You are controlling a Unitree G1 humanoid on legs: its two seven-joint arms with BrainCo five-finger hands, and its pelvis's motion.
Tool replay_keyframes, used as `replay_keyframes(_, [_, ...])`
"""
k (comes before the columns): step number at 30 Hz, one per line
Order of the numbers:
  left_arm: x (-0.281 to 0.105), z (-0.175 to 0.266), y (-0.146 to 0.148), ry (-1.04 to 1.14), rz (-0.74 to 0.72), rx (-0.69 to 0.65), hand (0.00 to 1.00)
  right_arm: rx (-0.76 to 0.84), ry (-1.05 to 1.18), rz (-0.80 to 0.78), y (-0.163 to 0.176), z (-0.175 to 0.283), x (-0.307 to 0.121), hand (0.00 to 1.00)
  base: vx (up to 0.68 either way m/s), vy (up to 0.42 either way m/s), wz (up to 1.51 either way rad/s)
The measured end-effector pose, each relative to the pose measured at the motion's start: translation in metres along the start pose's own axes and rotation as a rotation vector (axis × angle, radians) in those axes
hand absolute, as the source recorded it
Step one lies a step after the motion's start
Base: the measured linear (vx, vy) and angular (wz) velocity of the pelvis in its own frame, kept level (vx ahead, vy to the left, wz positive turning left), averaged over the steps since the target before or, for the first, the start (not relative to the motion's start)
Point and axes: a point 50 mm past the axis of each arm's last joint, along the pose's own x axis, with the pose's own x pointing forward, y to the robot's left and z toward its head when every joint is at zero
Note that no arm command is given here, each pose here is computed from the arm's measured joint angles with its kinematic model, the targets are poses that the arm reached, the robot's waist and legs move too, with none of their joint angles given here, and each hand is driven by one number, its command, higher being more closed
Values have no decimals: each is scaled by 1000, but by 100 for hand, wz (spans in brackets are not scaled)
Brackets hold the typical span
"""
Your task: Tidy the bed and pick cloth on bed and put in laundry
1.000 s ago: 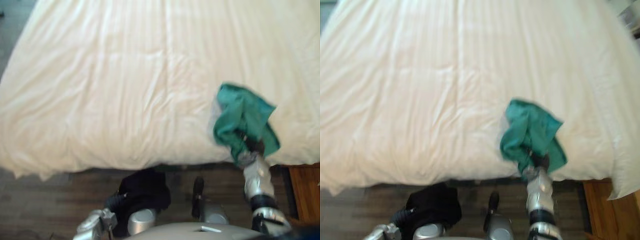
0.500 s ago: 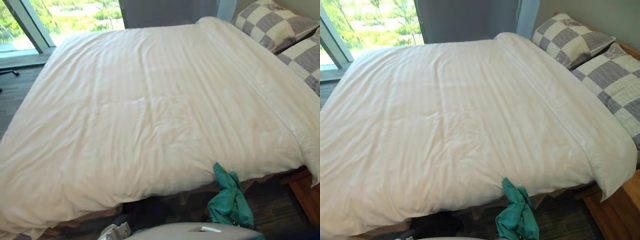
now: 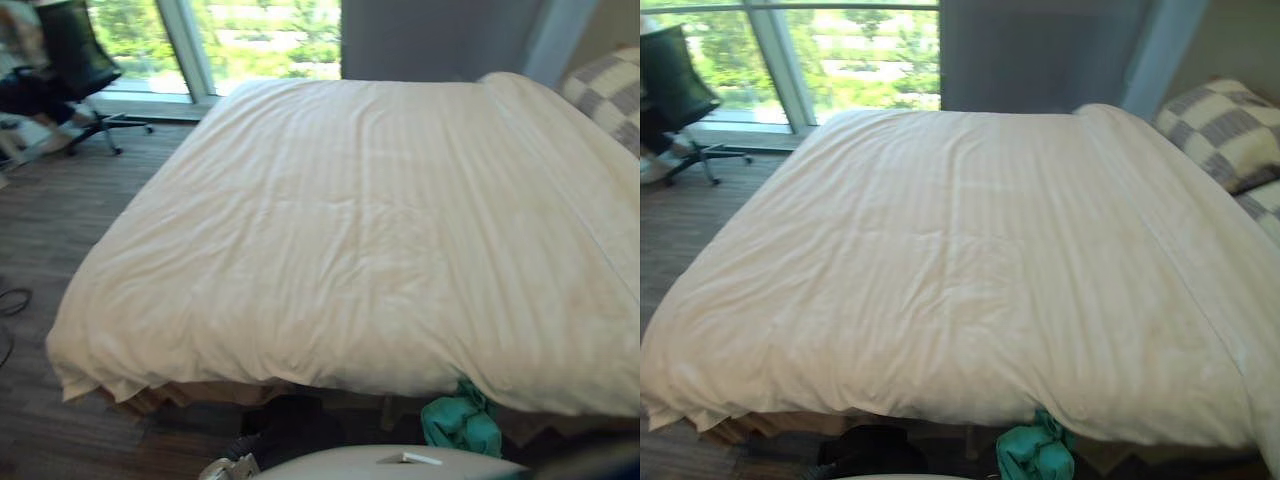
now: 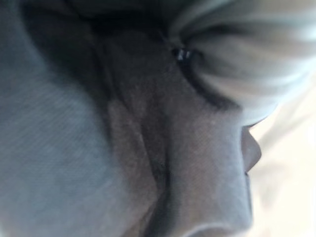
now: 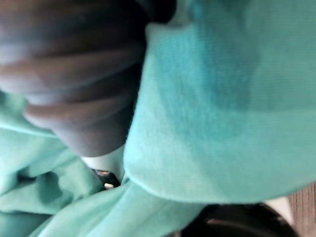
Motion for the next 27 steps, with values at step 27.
replay_keyframes(27, [11,42,-36,-105,-96,205,100,144,-131,29,23,76,31,100,-27,16,133])
